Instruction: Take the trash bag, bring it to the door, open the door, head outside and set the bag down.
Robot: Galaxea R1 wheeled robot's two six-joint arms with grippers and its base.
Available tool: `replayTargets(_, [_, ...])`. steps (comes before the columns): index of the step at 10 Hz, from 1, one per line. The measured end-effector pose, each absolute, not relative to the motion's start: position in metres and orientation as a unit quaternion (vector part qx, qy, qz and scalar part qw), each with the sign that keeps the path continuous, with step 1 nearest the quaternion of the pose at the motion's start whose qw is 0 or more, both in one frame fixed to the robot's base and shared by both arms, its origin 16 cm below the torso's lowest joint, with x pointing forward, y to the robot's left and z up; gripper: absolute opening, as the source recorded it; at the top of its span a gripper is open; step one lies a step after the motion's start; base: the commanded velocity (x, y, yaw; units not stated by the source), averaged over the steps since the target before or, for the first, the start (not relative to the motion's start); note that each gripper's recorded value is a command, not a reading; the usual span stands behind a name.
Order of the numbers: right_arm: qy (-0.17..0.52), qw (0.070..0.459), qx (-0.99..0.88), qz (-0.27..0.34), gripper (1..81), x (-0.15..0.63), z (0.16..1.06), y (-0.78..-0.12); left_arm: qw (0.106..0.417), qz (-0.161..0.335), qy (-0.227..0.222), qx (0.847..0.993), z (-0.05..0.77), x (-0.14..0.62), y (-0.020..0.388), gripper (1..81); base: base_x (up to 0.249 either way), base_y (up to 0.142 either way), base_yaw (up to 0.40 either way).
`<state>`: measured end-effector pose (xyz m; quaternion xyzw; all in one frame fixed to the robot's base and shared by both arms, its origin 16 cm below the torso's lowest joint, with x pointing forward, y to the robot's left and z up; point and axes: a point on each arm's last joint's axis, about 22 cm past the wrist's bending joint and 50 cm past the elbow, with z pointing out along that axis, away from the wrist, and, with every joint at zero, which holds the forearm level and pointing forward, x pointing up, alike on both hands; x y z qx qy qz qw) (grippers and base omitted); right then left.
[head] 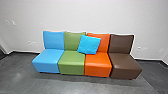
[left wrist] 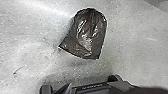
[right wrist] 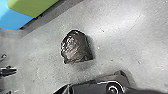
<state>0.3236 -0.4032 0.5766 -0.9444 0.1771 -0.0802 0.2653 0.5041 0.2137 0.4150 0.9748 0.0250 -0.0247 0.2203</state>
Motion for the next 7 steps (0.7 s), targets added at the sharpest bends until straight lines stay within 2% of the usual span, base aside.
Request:
replayTargets(4, [0.188, 0.259, -0.947, -0.045, 81.1, 0.328, 0.529, -0.403, 0.225, -0.031, 0.034, 0.973, 0.374, 0.551, 0.204, 81.1, 0.000, 0.000, 0.000])
replayTargets(7, [0.196, 0.254, -0.947, -0.017, 81.1, 0.327, 0.491, -0.402, 0.238, -0.063, 0.033, 0.969, 0.325, 0.540, 0.176, 81.1, 0.000, 0.000, 0.000])
